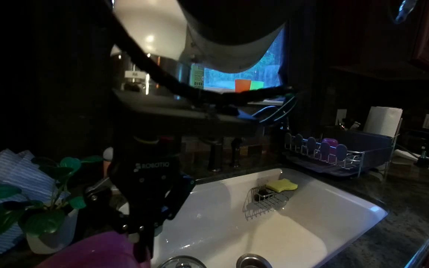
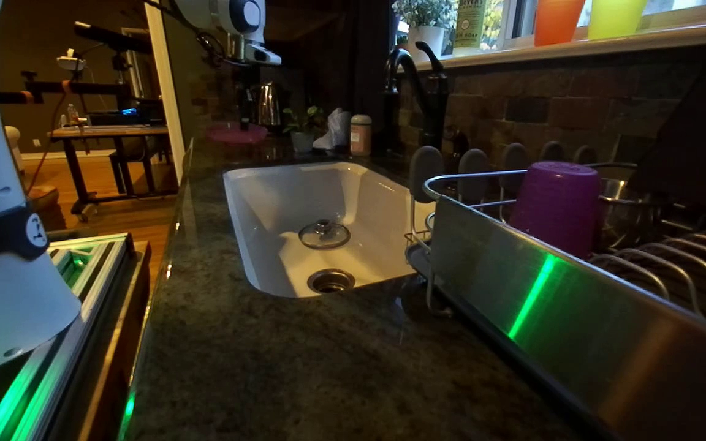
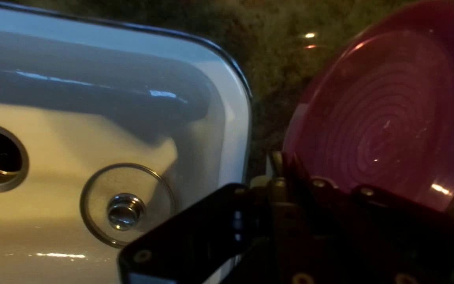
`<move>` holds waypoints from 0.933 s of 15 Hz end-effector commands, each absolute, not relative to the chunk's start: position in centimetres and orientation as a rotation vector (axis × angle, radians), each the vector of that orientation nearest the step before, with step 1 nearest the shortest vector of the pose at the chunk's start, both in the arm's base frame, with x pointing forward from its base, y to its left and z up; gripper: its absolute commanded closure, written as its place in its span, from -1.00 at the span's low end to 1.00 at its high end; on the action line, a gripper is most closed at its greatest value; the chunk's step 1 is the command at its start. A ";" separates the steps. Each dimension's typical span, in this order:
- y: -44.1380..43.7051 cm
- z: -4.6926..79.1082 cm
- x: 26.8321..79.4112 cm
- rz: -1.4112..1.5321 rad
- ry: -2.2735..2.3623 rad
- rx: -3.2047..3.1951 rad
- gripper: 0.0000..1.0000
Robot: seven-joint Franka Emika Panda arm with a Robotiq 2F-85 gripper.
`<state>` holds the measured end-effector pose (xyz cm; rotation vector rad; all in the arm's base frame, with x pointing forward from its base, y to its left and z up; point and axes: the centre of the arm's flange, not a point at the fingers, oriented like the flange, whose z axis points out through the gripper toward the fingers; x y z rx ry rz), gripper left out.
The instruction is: Move the purple plate to the dish rack
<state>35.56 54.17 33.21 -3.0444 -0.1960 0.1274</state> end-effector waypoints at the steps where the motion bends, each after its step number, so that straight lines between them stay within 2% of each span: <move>1: 48.5 37.0 32.3 0.253 -0.048 -3.139 0.98; 10: 33.7 44.0 27.3 0.190 0.734 -3.260 0.98; 11: 34.0 43.1 28.2 0.182 0.825 -3.252 0.98; 12: 36.0 43.3 29.6 0.193 0.664 -3.277 0.92; 14: 34.6 43.6 29.2 0.161 0.757 -3.264 0.92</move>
